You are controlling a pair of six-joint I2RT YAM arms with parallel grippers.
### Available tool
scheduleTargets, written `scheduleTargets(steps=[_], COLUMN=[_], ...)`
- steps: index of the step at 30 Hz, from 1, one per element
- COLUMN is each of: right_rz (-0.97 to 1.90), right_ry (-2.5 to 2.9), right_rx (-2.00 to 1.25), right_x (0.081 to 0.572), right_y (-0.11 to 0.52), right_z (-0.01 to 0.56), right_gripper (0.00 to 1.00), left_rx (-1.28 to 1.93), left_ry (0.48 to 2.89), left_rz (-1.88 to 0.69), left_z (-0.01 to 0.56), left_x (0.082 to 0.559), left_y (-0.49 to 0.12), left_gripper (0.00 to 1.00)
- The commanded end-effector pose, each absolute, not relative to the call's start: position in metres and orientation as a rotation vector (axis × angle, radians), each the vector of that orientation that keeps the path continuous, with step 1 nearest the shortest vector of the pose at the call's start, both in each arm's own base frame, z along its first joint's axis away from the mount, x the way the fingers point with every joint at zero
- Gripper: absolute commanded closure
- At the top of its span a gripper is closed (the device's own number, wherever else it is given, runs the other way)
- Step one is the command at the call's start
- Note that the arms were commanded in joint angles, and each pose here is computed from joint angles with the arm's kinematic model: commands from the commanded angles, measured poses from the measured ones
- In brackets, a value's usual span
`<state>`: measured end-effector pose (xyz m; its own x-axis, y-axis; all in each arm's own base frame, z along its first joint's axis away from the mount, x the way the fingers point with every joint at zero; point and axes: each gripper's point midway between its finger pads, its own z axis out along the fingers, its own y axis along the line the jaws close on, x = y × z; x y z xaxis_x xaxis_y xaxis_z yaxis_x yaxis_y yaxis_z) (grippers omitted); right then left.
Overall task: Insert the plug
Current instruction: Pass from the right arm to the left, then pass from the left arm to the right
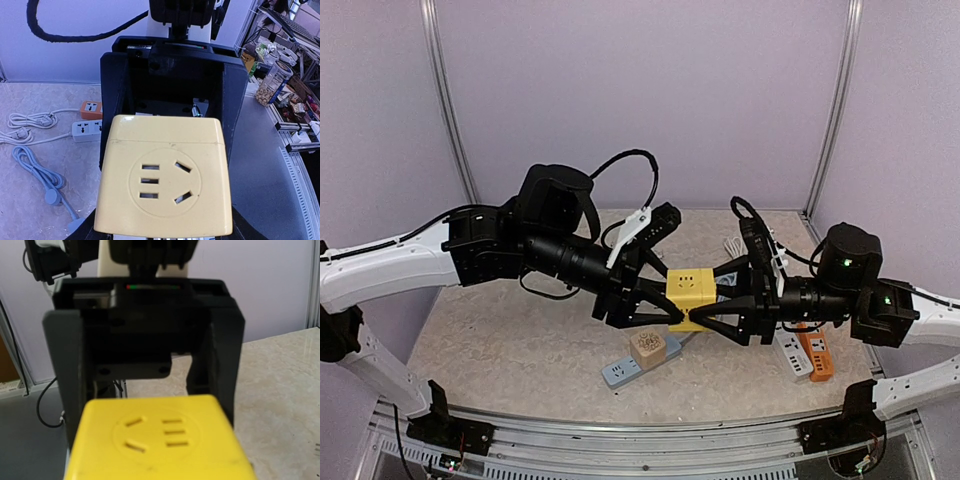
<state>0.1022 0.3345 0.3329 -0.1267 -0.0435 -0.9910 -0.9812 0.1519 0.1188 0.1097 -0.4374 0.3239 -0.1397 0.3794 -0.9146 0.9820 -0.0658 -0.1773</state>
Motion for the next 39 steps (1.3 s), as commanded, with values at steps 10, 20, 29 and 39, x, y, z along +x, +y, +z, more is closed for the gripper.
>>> scheduleTargets(steps=[10, 20, 29, 39], right_rz=[1.191, 1.184, 1.206, 1.261], right_ry=[1.313, 1.332, 1.328, 1.292], right_rx=[-1.099, -1.097, -1.116, -1.142], right_x=[0.097, 0.099, 0.098, 0.092], right_y=[0.342, 0.339, 0.341, 0.344], right_z=[0.339, 0.331, 0.329, 0.336], right_gripper=[0.23, 0.21, 0.25, 0.49], left_rx=[1.455, 1.439, 1.440, 1.440], left_ry=[1.512, 1.469, 1.459, 1.463], left_rz=[-1.261, -1.270, -1.277, -1.277], left_z=[0.337, 0.348, 0.353, 0.353], left_x=[0.103, 0.100, 0.100, 0.102], left_y=[-0.437, -0.431, -0.431, -0.433], left_gripper=[1.00, 1.00, 1.00, 1.00])
